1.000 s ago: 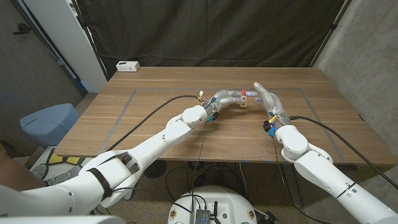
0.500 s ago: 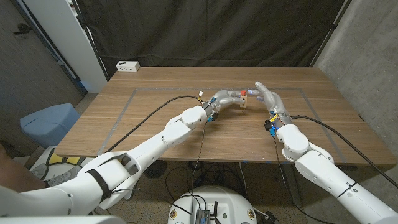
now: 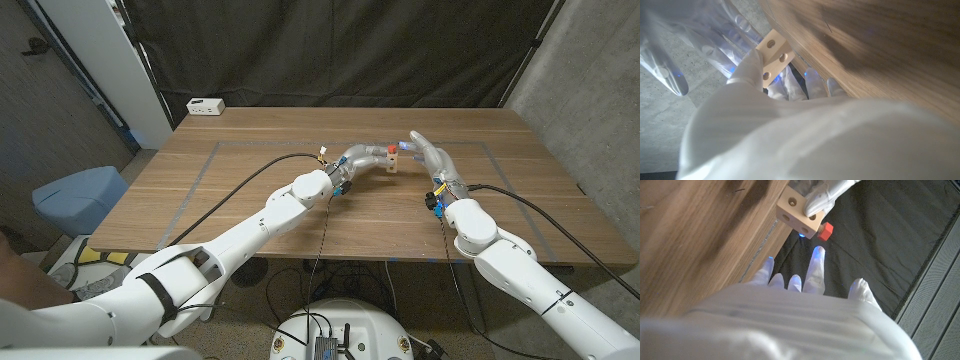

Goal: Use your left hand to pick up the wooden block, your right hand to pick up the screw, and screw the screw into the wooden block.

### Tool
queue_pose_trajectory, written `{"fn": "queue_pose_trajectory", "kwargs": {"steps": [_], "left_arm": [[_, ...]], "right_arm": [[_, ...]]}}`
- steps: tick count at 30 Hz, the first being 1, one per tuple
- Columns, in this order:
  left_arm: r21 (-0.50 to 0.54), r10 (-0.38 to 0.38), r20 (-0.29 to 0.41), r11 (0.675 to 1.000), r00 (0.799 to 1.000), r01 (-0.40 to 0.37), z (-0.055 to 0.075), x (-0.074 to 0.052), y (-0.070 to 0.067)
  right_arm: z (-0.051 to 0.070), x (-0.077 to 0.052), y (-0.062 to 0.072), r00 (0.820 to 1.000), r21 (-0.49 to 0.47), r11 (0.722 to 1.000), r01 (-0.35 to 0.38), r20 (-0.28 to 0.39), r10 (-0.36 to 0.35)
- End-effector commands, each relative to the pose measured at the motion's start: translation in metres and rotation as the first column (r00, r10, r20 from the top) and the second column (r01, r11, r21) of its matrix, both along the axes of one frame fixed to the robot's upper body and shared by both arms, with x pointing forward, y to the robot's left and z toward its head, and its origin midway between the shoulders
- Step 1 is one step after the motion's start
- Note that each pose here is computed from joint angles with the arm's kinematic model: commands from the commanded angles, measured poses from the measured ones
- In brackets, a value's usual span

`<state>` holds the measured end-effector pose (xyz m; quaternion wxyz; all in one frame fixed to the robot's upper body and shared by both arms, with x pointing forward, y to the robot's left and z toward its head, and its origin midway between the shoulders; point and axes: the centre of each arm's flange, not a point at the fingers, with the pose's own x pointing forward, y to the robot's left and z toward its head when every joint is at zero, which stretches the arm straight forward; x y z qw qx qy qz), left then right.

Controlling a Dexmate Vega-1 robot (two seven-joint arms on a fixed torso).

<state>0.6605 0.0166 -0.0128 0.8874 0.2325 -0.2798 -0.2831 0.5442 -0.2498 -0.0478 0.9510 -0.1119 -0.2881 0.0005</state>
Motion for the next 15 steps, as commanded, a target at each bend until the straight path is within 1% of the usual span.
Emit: {"fn": "queue_pose_trajectory", "kwargs": {"steps": [1, 15], "left_arm": [[0.006, -0.001, 0.003, 1.0, 1.0, 0.001, 0.0, -0.0017, -0.0016], [0.007, 0.002, 0.0, 1.0, 1.0, -0.002, -0.0009, -0.002, -0.0033]], "right_arm": [[0.0008, 0.0046, -0.0022, 1.0, -0.014, 1.0, -0.024, -0.016, 0.024], [0.0029, 0.0097, -0.0025, 0.998, -0.031, 0.998, -0.056, -0.038, 0.055]]}}
